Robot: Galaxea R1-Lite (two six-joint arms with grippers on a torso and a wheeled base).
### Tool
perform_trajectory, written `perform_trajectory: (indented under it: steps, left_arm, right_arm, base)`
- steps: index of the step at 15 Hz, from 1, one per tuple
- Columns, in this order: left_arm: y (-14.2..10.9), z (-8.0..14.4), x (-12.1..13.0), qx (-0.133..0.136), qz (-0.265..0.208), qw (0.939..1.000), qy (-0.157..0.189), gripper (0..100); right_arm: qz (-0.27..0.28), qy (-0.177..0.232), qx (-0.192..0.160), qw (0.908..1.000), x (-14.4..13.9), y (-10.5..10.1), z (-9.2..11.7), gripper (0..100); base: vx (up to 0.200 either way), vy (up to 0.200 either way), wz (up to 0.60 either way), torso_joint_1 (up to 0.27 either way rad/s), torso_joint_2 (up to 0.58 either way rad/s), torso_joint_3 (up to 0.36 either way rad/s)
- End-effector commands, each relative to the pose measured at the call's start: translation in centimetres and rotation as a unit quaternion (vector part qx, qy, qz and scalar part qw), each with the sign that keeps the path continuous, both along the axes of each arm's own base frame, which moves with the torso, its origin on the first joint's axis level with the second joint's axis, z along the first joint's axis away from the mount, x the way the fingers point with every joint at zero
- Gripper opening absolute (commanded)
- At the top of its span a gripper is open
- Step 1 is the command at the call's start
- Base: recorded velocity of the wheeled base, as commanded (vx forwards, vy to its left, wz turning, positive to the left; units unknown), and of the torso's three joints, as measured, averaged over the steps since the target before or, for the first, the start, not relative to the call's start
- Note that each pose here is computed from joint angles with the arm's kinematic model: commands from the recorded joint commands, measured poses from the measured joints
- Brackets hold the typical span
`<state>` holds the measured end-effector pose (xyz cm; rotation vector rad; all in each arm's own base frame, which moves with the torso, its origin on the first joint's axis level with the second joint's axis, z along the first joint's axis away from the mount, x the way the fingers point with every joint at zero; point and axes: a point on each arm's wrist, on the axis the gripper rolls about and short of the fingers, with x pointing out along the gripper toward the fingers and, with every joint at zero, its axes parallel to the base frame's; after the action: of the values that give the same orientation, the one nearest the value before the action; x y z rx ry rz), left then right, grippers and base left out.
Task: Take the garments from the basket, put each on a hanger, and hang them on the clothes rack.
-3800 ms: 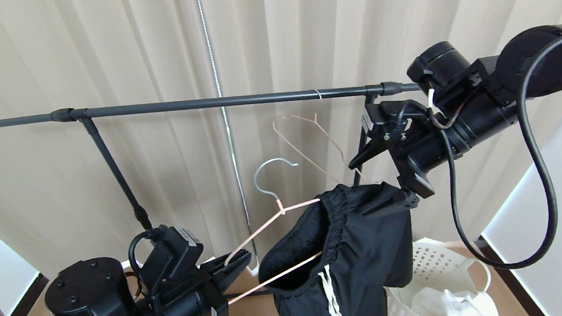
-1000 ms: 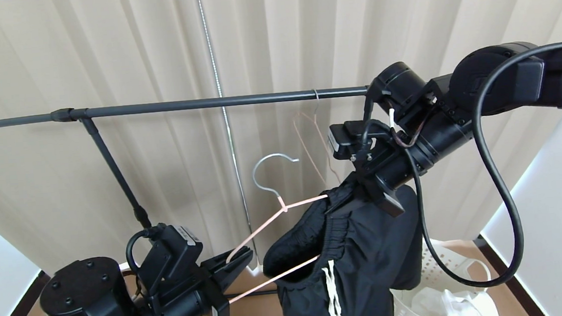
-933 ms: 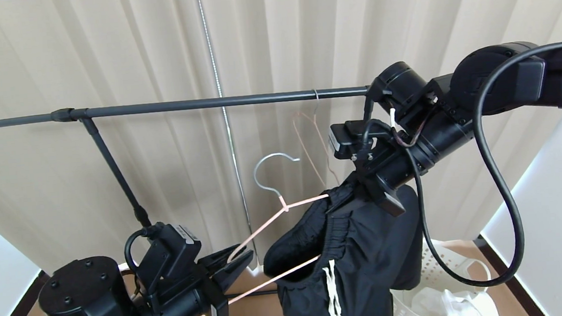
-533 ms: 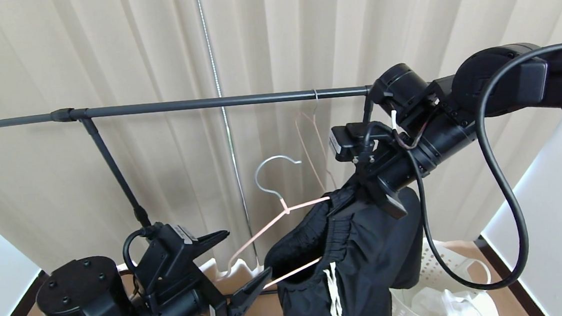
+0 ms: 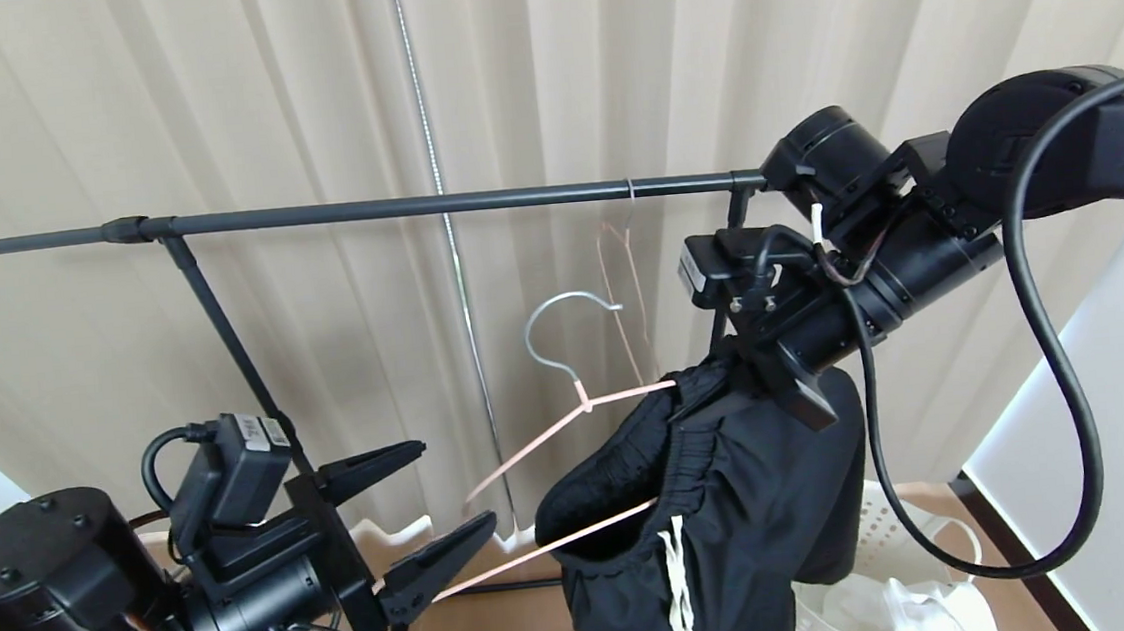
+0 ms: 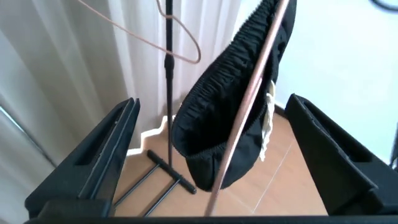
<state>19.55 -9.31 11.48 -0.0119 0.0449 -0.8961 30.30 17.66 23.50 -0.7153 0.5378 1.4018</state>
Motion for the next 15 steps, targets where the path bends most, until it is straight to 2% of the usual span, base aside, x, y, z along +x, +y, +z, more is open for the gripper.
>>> perform_trajectory:
  steps: [1, 3, 5, 6, 7, 9, 10, 11, 12, 15]
  left_arm:
    - [1.9, 1.0, 0.2, -0.017, 0.000, 0.9998, -0.013, 100]
    - [3.3, 1.3, 0.6, -0.042, -0.016, 0.9989, 0.012, 100]
    - [4.0, 2.2, 1.6, -0.096, -0.008, 0.9941, 0.050, 100]
    - [4.0, 2.2, 1.7, -0.100, -0.007, 0.9935, 0.054, 100]
    - [3.9, 2.3, 1.8, -0.101, -0.008, 0.9934, 0.054, 100]
    - [3.9, 2.3, 1.8, -0.101, -0.009, 0.9934, 0.053, 100]
    - [3.8, 2.8, 2.1, -0.099, -0.011, 0.9945, 0.035, 100]
    - [3.8, 3.1, 2.3, -0.097, -0.010, 0.9949, 0.025, 100]
    - [3.7, 3.2, 2.5, -0.090, -0.009, 0.9955, 0.029, 100]
    - [3.8, 3.6, 3.0, -0.068, 0.003, 0.9956, 0.064, 100]
  right_arm:
    - [-0.006, -0.018, 0.010, 0.9998, -1.1, -0.9, 1.6, 0]
    - [-0.024, -0.039, 0.001, 0.9989, -1.9, -1.4, 2.7, 0]
    - [-0.063, -0.079, -0.033, 0.9943, -2.5, -2.0, 3.8, 0]
    - [-0.078, -0.098, -0.047, 0.9910, -2.8, -2.2, 4.2, 0]
    - [-0.090, -0.119, -0.054, 0.9873, -3.2, -2.4, 4.8, 0]
    - [-0.092, -0.124, -0.054, 0.9865, -3.3, -2.4, 4.9, 0]
    - [-0.147, -0.203, -0.070, 0.9655, -3.7, -3.0, 6.1, 0]
    - [-0.154, -0.215, -0.070, 0.9619, -3.8, -3.1, 6.2, 0]
    - [-0.164, -0.234, -0.069, 0.9559, -4.1, -3.1, 6.1, 0]
    - [-0.176, -0.262, -0.057, 0.9474, -4.5, -3.2, 6.3, 0]
  base:
    - [0.000, 0.000, 0.00, 0.000, 0.00, 0.000]
    - [0.000, 0.000, 0.00, 0.000, 0.00, 0.000]
    - [0.000, 0.000, 0.00, 0.000, 0.00, 0.000]
    - [0.000, 0.000, 0.00, 0.000, 0.00, 0.000]
    - [0.000, 0.000, 0.00, 0.000, 0.00, 0.000]
    - [0.000, 0.000, 0.00, 0.000, 0.00, 0.000]
    - [0.000, 0.000, 0.00, 0.000, 0.00, 0.000]
    - [0.000, 0.000, 0.00, 0.000, 0.00, 0.000]
    - [0.000, 0.000, 0.00, 0.000, 0.00, 0.000]
    - [0.000, 0.000, 0.00, 0.000, 0.00, 0.000]
